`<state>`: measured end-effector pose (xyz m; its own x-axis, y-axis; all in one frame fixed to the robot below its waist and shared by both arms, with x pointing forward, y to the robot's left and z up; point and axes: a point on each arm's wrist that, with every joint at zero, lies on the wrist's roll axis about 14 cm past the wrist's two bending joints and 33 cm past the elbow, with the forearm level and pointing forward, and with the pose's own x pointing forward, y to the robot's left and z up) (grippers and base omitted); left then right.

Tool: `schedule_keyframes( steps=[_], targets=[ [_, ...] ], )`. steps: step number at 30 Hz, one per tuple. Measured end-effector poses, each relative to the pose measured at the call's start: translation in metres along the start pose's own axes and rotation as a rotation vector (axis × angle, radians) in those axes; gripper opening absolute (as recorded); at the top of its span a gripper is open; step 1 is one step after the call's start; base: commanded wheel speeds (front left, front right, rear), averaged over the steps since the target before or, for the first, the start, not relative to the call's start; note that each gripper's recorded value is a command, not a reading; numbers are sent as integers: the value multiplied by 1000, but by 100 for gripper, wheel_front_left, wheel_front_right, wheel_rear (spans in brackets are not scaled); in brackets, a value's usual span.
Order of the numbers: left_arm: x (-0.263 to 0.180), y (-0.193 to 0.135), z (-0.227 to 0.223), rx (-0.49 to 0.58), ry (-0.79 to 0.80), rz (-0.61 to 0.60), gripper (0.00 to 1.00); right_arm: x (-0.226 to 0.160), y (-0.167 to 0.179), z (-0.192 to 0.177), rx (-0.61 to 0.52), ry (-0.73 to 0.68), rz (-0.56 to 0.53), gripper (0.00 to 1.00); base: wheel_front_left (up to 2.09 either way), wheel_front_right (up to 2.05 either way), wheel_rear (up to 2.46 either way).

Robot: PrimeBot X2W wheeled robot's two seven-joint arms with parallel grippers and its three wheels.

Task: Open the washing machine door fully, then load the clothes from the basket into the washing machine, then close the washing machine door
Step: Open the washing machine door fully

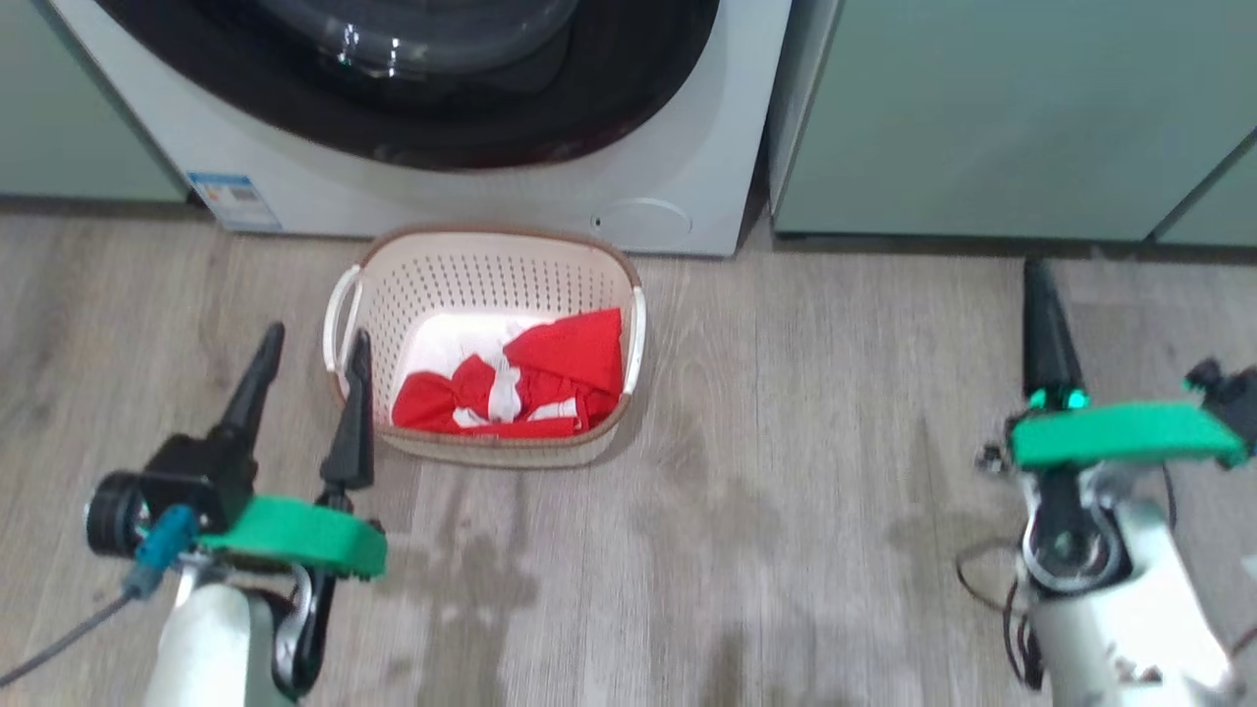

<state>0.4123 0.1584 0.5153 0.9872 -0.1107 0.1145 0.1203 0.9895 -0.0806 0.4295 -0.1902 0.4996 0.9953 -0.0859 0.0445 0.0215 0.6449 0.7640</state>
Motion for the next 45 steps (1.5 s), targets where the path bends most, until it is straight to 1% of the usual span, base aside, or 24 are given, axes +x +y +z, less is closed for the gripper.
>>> schedule_keyframes(
  steps=[2,5,11,12,14,16,23,29,37,45],
  targets=[
    [7,2,0,-1,-7,3,100,14,1,0,124,-2,-11,0,0,0,0],
    [17,7,0,0,-16,10,100,37,1,1,262,-3,-22,0,0,0,0],
    [38,16,-7,4,-21,21,100,84,3,-9,462,50,-20,0,0,0,0],
    [43,19,-12,0,-16,27,100,100,6,-16,513,82,-8,0,0,0,0],
    [45,20,-14,-5,-14,30,100,107,8,-19,531,99,-2,0,0,0,0],
    [51,22,-23,-10,0,36,100,129,13,-30,575,163,17,0,0,0,0],
    [68,21,-37,-18,9,25,100,175,26,-58,576,334,55,0,0,0,0],
    [80,20,-49,-27,13,15,100,212,50,-84,556,456,104,0,0,0,0],
    [86,29,-63,-22,34,30,100,247,75,-116,498,556,133,0,0,0,0],
    [86,37,-71,-23,51,43,100,270,93,-137,471,605,146,0,0,0,0]
  ],
)
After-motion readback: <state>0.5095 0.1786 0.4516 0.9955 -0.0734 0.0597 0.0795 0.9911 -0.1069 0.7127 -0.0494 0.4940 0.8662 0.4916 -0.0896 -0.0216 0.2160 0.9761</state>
